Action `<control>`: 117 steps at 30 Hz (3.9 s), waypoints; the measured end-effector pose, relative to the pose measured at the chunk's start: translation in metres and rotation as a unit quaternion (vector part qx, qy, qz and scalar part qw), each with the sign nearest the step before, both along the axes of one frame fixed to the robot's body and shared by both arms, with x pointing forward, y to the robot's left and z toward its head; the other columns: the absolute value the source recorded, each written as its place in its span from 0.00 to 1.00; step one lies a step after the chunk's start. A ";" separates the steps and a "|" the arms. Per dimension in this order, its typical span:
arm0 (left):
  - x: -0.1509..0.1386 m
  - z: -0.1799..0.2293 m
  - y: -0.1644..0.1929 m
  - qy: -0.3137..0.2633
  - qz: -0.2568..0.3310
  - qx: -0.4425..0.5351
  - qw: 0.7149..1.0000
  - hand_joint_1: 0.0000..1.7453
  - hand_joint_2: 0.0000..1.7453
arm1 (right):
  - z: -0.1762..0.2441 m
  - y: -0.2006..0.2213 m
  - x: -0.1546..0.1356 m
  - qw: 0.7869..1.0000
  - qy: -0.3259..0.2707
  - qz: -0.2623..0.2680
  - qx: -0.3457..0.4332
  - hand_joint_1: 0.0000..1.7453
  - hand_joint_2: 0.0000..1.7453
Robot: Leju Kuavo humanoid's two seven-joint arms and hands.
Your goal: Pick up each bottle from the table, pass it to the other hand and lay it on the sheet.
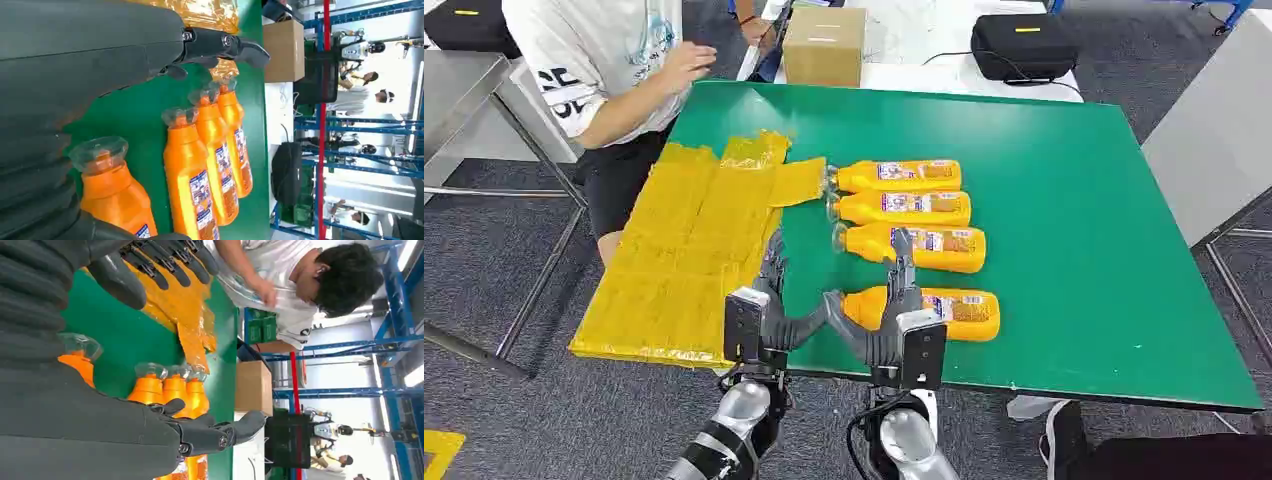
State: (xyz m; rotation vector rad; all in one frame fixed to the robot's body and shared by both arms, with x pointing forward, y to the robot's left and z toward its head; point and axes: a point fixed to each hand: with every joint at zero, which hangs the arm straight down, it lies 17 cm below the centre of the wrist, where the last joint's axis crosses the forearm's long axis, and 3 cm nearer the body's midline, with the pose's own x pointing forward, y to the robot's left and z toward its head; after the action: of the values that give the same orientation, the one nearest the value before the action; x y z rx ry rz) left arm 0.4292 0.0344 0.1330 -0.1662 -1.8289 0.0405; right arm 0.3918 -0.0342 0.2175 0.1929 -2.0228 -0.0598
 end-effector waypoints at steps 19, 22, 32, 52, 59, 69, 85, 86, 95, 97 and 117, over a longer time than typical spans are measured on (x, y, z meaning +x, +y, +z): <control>0.002 -0.004 0.009 0.005 0.016 -0.001 1.000 0.00 1.00 | -0.005 -0.008 0.002 1.000 0.005 -0.019 -0.010 0.00 1.00; 0.003 -0.005 0.012 0.007 0.020 -0.002 1.000 0.00 1.00 | -0.009 -0.012 0.004 0.999 0.010 -0.035 -0.027 0.00 1.00; 0.006 -0.010 0.031 0.007 0.052 0.013 0.999 0.00 1.00 | -0.061 -0.031 0.007 0.981 0.052 -0.085 -0.165 0.00 1.00; 0.009 -0.025 0.041 0.017 0.047 0.039 0.998 0.00 1.00 | -0.121 -0.100 0.028 0.891 0.077 -0.144 -0.423 0.00 1.00; 0.009 -0.028 0.042 0.023 0.039 0.037 0.998 0.00 1.00 | -0.139 -0.120 0.037 0.849 0.091 -0.143 -0.500 0.00 1.00; 0.009 -0.028 0.041 0.027 0.023 0.027 0.999 0.00 1.00 | -0.170 -0.132 0.042 0.815 0.122 -0.109 -0.557 0.00 1.00; 0.010 -0.036 0.048 0.043 0.018 0.009 0.999 0.00 1.00 | -0.191 -0.149 0.069 0.762 0.137 -0.103 -0.624 0.00 1.00; 0.010 -0.037 0.049 0.044 0.019 0.009 0.999 0.00 1.00 | -0.191 -0.150 0.070 0.762 0.138 -0.103 -0.624 0.00 1.00; 0.010 -0.039 0.051 0.047 0.017 0.005 0.999 0.00 1.00 | -0.199 -0.156 0.075 0.752 0.153 -0.092 -0.635 0.03 1.00; 0.009 -0.039 0.049 0.047 0.013 0.004 0.999 0.00 1.00 | -0.208 -0.159 0.076 0.744 0.168 -0.077 -0.642 0.94 1.00; 0.009 -0.043 0.049 0.048 0.003 -0.011 0.999 0.00 1.00 | -0.217 -0.160 0.089 0.765 0.188 0.006 -0.615 1.00 1.00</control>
State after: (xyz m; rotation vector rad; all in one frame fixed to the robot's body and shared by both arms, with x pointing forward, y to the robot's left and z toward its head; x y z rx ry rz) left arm 0.4386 0.0830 0.0898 -0.1727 -1.7345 0.0717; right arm 0.4809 -0.1942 0.0007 -0.6039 -1.3000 1.1292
